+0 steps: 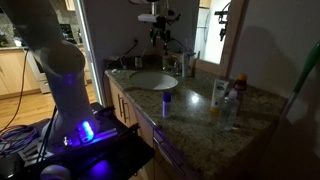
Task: Push the faucet handle downwards
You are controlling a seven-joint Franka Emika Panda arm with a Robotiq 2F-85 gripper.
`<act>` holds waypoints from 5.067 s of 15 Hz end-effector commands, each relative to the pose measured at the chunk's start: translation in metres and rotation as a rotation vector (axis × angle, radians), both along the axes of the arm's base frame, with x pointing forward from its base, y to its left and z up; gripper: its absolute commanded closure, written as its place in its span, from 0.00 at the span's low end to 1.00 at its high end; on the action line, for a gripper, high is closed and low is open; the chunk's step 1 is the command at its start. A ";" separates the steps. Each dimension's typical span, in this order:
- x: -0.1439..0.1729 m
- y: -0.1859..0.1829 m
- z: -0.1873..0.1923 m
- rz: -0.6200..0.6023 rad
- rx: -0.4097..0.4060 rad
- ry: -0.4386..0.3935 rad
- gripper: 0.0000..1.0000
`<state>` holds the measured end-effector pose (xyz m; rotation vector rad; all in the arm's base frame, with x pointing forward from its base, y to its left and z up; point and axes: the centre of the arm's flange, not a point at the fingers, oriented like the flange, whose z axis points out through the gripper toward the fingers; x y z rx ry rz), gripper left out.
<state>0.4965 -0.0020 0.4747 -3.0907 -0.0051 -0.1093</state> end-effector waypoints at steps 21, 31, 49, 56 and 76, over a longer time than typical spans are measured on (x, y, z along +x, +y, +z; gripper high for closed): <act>0.149 0.032 -0.071 -0.256 0.088 0.107 0.00; 0.226 0.049 -0.100 -0.308 0.142 0.024 0.00; 0.213 0.054 -0.118 -0.277 0.075 -0.038 0.96; 0.203 0.039 -0.120 -0.303 0.081 -0.031 0.62; 0.233 0.045 -0.112 -0.340 0.190 -0.031 0.00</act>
